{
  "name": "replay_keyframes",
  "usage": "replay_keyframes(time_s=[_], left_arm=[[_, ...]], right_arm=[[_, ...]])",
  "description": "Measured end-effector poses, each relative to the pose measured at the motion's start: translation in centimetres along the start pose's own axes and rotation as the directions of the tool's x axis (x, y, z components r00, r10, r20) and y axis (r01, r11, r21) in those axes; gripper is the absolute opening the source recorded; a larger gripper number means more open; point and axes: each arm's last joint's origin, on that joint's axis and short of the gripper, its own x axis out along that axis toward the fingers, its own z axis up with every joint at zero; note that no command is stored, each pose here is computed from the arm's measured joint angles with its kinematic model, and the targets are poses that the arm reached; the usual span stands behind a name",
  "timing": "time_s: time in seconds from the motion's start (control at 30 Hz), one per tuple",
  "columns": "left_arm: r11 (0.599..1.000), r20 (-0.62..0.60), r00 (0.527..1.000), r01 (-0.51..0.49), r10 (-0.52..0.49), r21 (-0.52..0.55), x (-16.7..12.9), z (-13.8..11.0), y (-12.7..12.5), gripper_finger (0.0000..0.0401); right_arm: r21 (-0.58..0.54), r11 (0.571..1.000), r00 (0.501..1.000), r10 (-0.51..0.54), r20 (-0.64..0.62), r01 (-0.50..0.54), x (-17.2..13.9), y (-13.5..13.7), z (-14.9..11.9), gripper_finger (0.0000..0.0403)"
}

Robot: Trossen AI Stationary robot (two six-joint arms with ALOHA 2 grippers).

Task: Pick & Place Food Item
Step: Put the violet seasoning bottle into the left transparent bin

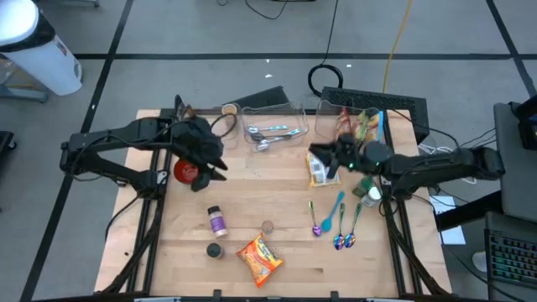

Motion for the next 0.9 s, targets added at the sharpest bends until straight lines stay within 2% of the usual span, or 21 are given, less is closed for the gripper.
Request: replay_keyframes(time_s=[0.2, 0.33, 0.47, 0.57, 0.67, 0.73, 0.8, 0.9], left_arm=[[1.000, -0.165, 0.986, 0.018, -0.019, -0.007, 0.3, -1.6, -1.4, 0.0177], [0.998, -0.255, 0.966, 0.014, -0.031, -0.068, 0.3, -2.6, -2.2, 0.0177], [0.987, -0.284, 0.959, -0.054, 0.009, -0.153, 0.5, -3.0, -2.9, 0.0177], [0.963, -0.288, 0.956, -0.125, 0.052, -0.240, 0.6, -3.2, -3.5, 0.0177], [0.913, -0.309, 0.944, -0.221, 0.112, -0.344, 0.6, -3.6, -4.0, 0.0177], [0.858, -0.328, 0.931, -0.293, 0.157, -0.422, 0.5, -4.0, -4.3, 0.0177], [0.790, -0.343, 0.920, -0.351, 0.190, -0.504, 0.5, -4.4, -4.8, 0.0177], [0.666, -0.344, 0.913, -0.399, 0.222, -0.630, 0.5, -4.8, -5.7, 0.0177]], right_arm=[[-0.001, 0.999, 0.999, 0.036, -0.039, -0.036, 1.2, 2.9, -3.8, 0.0107], [-0.025, 0.998, 0.992, 0.057, -0.110, -0.060, 2.7, 4.7, -5.4, 0.0107], [-0.110, 0.990, 0.986, 0.067, -0.155, -0.085, 4.6, 6.7, -6.2, 0.0107], [-0.201, 0.973, 0.984, 0.078, -0.158, -0.110, 5.8, 7.9, -6.2, 0.0107], [-0.290, 0.949, 0.987, 0.083, -0.138, -0.120, 6.6, 8.4, -5.7, 0.0107], [-0.350, 0.929, 0.989, 0.086, -0.117, -0.122, 6.7, 8.6, -5.1, 0.0107], [-0.400, 0.909, 0.992, 0.090, -0.092, -0.120, 6.6, 8.5, -4.3, 0.0107], [-0.453, 0.884, 0.993, 0.101, -0.063, -0.118, 6.0, 8.7, -2.9, 0.0107]])
